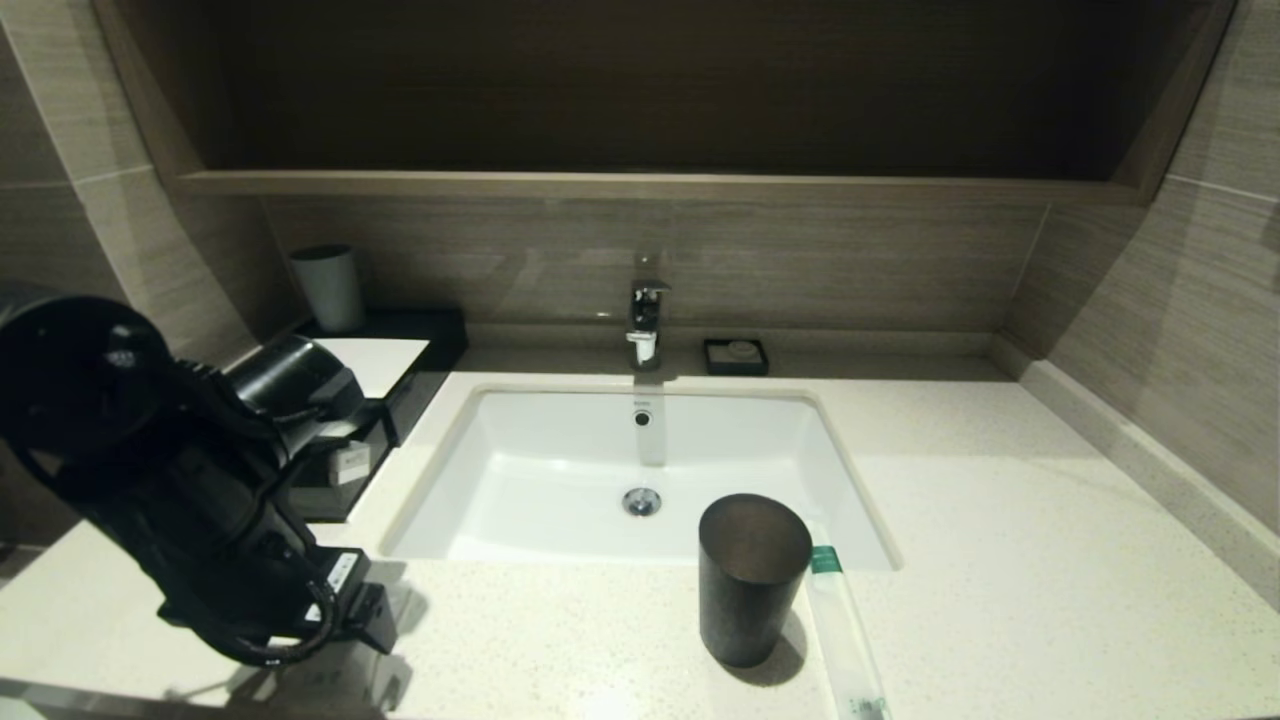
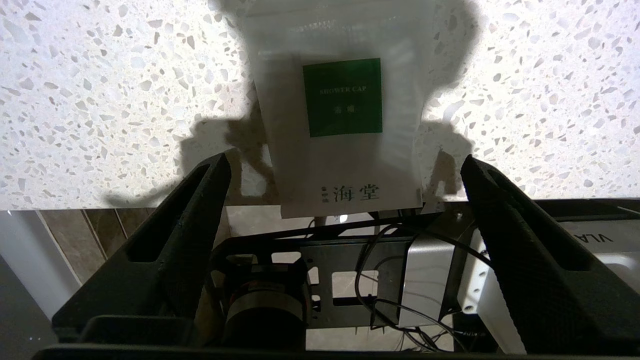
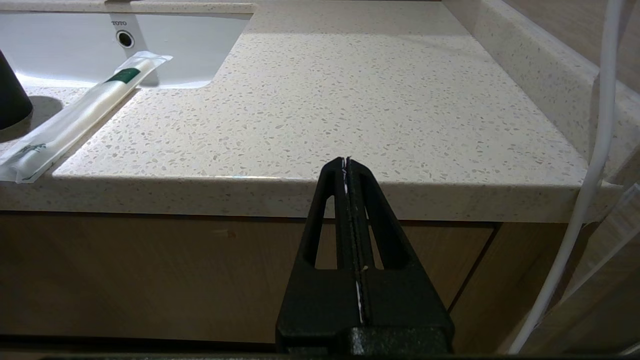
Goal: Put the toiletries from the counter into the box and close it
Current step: Pick up the bathroom toiletry
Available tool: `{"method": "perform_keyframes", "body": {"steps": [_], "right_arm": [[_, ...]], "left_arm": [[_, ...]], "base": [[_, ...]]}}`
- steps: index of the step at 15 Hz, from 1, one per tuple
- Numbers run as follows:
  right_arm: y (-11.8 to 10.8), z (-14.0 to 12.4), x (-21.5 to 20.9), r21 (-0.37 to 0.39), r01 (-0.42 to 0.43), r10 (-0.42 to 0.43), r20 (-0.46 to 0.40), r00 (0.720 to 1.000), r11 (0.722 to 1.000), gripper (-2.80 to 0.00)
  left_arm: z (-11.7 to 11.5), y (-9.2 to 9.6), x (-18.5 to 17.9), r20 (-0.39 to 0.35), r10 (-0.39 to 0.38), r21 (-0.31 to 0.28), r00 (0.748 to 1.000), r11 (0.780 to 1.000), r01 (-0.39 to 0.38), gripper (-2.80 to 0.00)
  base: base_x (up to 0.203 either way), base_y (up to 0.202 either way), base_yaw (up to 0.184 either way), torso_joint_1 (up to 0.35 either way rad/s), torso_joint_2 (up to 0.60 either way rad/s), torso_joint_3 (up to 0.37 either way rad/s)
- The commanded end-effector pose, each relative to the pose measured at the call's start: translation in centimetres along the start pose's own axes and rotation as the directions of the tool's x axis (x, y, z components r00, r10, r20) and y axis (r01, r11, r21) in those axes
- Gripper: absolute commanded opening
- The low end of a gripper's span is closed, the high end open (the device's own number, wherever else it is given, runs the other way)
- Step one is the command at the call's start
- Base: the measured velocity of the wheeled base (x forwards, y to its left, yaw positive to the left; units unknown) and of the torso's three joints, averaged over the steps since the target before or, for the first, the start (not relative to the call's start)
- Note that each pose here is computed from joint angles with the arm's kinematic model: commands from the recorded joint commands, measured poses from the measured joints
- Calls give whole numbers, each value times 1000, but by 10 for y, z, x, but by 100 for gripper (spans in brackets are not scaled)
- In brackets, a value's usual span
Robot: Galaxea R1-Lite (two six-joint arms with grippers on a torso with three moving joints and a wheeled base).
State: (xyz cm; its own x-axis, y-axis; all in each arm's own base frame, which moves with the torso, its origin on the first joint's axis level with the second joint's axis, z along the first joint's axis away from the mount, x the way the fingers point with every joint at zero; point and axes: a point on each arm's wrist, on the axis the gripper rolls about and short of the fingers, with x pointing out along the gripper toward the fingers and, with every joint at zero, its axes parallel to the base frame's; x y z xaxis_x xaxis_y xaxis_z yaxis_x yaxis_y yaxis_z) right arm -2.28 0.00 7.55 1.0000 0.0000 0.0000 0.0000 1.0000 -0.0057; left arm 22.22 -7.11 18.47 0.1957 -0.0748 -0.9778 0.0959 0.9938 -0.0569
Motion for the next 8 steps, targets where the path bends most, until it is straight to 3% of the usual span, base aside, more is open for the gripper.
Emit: {"method": "perform_keyframes", "body": {"steps": [1, 8], "right_arm": [[0, 0, 0, 0, 0, 0, 0, 1000, 1000, -280], [0, 0, 0, 0, -1, 1, 0, 1000, 1000, -280]], "left_arm": [[2, 0, 5, -9, 3, -2, 1000, 1000, -3, 0], [7, -1, 11, -12, 7, -18, 1000, 1000, -7, 0]], "base": [[0, 0, 0, 0, 0, 0], [0, 0, 0, 0, 0, 0]]}}
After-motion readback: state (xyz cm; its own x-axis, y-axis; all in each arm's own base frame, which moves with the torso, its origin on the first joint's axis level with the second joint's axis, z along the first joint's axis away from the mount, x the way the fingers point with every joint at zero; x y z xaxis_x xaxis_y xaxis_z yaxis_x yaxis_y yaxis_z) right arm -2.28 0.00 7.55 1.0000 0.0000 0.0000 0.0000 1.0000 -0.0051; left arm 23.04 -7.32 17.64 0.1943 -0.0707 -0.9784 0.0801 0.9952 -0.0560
